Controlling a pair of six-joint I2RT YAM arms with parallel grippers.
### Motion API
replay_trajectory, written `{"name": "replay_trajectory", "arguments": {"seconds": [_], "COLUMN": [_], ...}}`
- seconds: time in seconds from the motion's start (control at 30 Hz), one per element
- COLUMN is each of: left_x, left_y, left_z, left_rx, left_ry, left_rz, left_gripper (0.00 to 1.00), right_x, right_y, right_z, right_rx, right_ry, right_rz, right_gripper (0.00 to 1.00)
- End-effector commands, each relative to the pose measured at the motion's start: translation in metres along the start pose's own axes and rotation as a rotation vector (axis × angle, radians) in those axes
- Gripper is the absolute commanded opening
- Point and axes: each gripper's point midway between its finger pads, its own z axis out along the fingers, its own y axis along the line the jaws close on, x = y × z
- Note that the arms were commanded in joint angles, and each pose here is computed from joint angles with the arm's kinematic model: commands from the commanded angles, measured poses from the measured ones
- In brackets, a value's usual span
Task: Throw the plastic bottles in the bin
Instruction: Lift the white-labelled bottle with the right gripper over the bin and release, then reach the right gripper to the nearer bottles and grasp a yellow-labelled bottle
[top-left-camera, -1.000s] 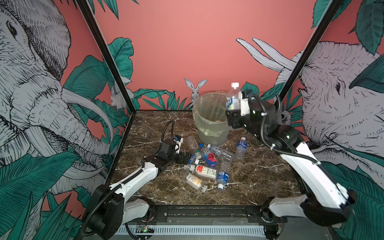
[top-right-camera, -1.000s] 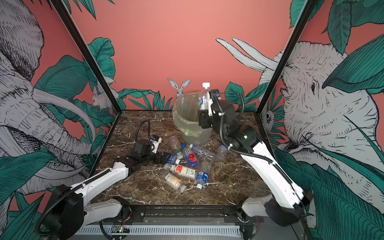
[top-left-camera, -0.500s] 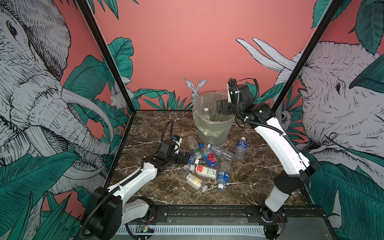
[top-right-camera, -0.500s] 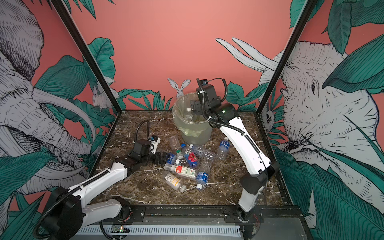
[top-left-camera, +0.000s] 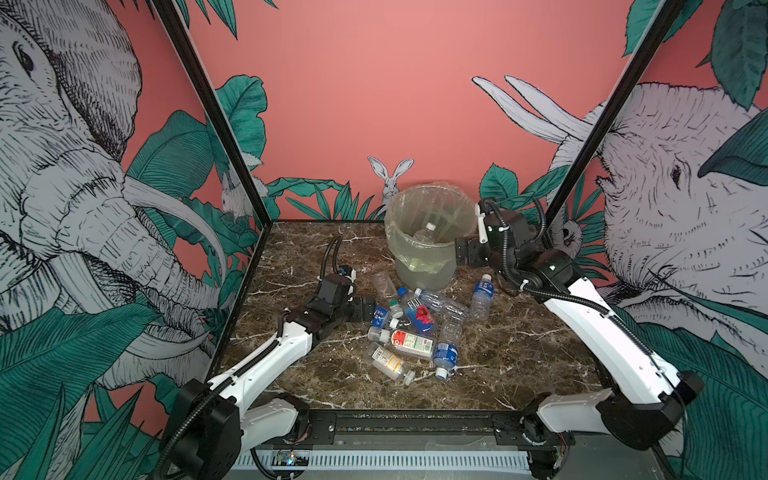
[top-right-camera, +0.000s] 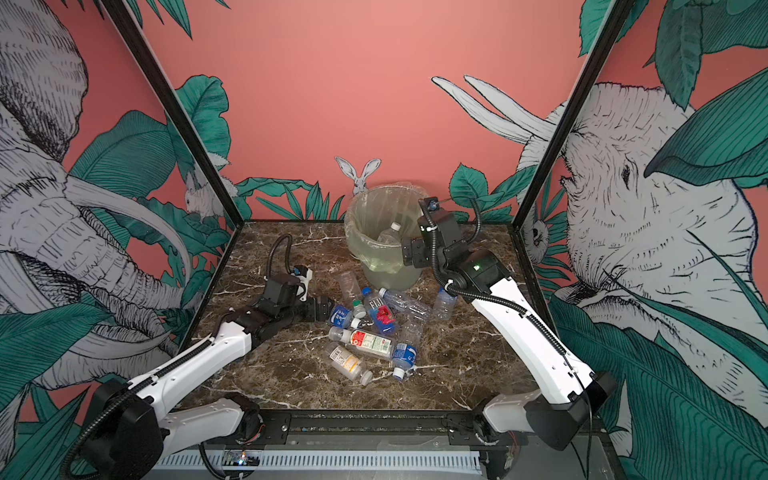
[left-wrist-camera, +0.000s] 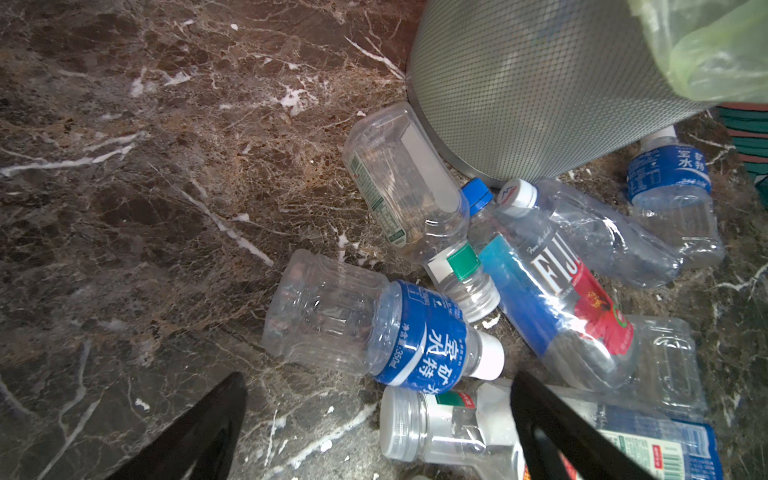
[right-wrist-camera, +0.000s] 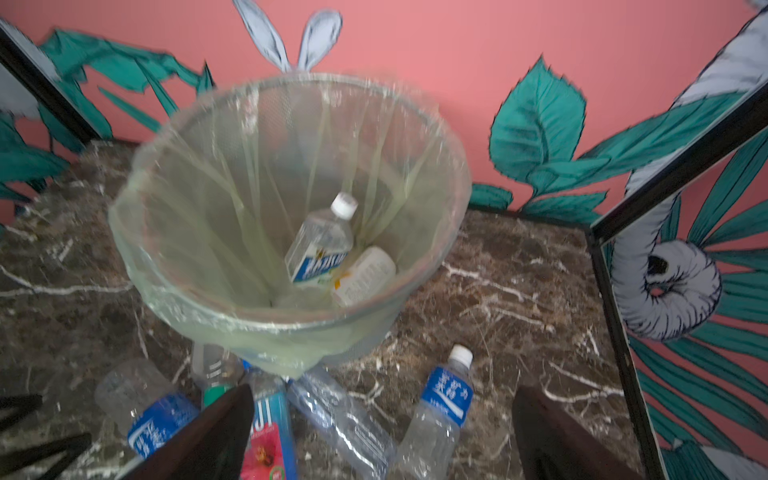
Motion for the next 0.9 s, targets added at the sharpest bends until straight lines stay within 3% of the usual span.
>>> {"name": "replay_trajectory", "arguments": {"seconds": [0.0,0.3,0.7,0.87], "left_x": [-0.002,0.006,0.018,0.026], "left_y": [0.001,-0.014,-0.006,0.001], "left_z": [-0.004,-0.007,-0.007,-0.009], "left_rx": [-0.010,0.086,0.062,0.034], "left_ry": [0.009,0.042,0.060,0.079], "left_rz": [-0.041,0.041,0.071,0.074], "left_gripper": [1.00,0.97,0.92,0.92], "right_x": [0.016,0.114,0.178,0.194], "right_y": [-0.002,0.018,0.108,0.145], "right_z": [-0.007,0.010,-0.012,-0.014], "right_rx": [-0.026,-0.133,-0.400,-0.494], "right_ry": [0.010,0.230,0.327,0.353], "right_rz": [0.059,0.077,-0.350,-0.458], "right_gripper": [0.99,0.95,0.77,0.67]}}
